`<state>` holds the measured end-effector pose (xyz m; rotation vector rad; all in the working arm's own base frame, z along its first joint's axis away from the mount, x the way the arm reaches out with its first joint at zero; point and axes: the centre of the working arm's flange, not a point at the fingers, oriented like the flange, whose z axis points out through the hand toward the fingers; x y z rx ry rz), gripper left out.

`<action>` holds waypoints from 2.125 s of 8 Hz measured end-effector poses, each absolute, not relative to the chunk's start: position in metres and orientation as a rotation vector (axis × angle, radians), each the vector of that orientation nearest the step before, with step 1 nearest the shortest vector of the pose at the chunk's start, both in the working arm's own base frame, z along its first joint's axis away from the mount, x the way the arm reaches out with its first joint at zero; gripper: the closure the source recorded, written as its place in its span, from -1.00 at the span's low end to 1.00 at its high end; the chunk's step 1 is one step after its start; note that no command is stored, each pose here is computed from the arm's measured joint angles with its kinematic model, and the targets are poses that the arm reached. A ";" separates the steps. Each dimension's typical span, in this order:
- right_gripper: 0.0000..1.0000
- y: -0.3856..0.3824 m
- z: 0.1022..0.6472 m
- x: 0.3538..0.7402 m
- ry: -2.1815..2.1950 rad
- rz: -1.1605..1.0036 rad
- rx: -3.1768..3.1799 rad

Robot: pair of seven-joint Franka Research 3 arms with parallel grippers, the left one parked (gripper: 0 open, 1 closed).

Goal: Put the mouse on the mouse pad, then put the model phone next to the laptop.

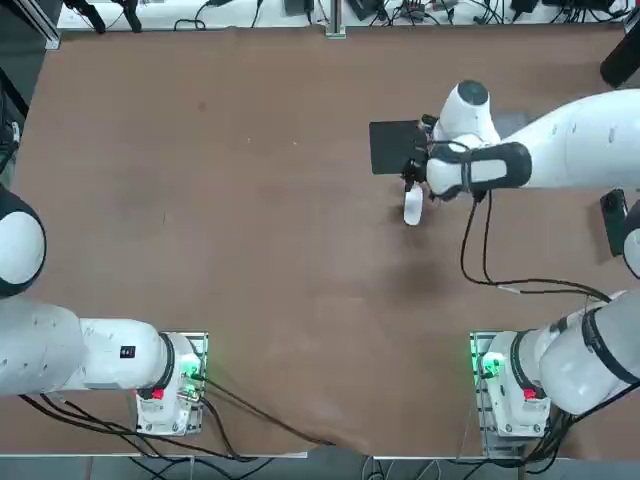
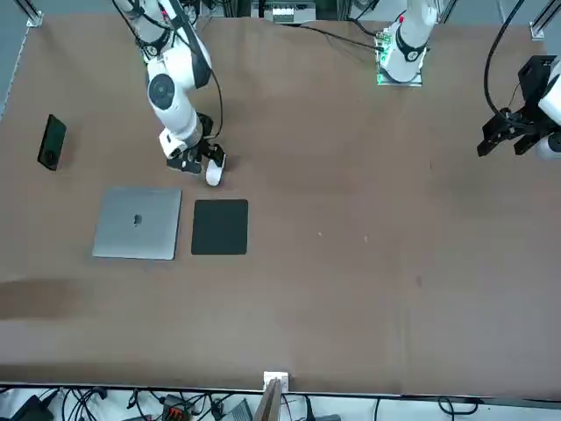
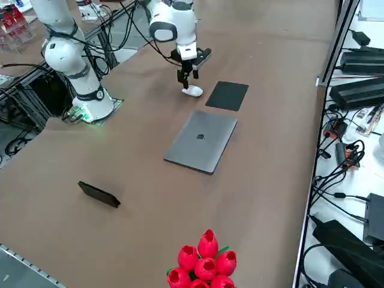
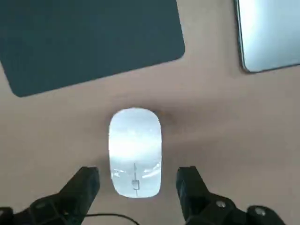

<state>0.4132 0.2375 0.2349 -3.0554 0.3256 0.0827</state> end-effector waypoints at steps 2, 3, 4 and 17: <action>-1.00 0.234 0.225 0.414 0.347 0.083 -3.057; -1.00 0.234 0.221 0.416 0.383 0.059 -3.047; -1.00 0.236 0.218 0.416 0.408 0.037 -3.038; -0.57 0.257 0.204 0.426 0.390 -0.019 -3.025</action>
